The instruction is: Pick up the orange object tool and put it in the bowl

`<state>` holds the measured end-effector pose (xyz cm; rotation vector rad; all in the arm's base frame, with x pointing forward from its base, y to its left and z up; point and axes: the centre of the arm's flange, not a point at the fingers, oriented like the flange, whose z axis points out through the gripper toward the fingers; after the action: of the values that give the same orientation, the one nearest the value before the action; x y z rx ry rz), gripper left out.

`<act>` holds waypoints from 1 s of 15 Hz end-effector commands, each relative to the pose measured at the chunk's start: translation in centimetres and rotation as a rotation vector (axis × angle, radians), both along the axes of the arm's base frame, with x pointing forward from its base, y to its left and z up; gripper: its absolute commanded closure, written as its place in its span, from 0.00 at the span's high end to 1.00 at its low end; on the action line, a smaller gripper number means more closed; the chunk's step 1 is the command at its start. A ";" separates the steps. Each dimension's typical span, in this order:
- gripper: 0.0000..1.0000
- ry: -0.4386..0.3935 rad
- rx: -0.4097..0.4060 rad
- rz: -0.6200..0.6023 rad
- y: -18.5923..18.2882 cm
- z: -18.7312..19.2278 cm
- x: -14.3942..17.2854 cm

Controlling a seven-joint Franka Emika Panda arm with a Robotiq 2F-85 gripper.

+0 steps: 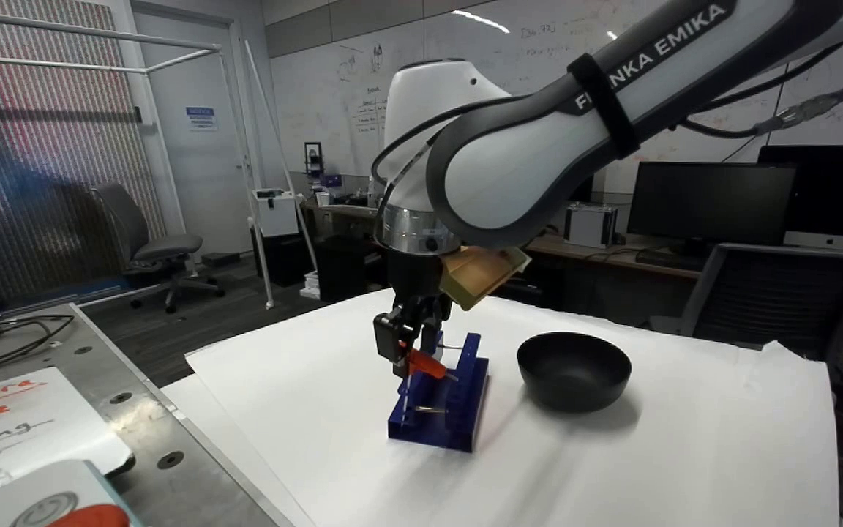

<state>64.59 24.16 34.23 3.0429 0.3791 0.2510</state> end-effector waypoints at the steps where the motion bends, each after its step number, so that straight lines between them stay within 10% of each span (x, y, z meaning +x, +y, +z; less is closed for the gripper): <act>1: 0.35 0.013 -0.040 -0.025 0.1 0.7 -0.4; 6: 0.08 0.027 -0.037 -0.048 -0.7 2.4 -0.8; 15: 0.13 -0.021 -0.107 -0.191 -3.2 16.4 -3.7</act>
<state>61.88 22.40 45.70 3.0139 0.2327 0.2339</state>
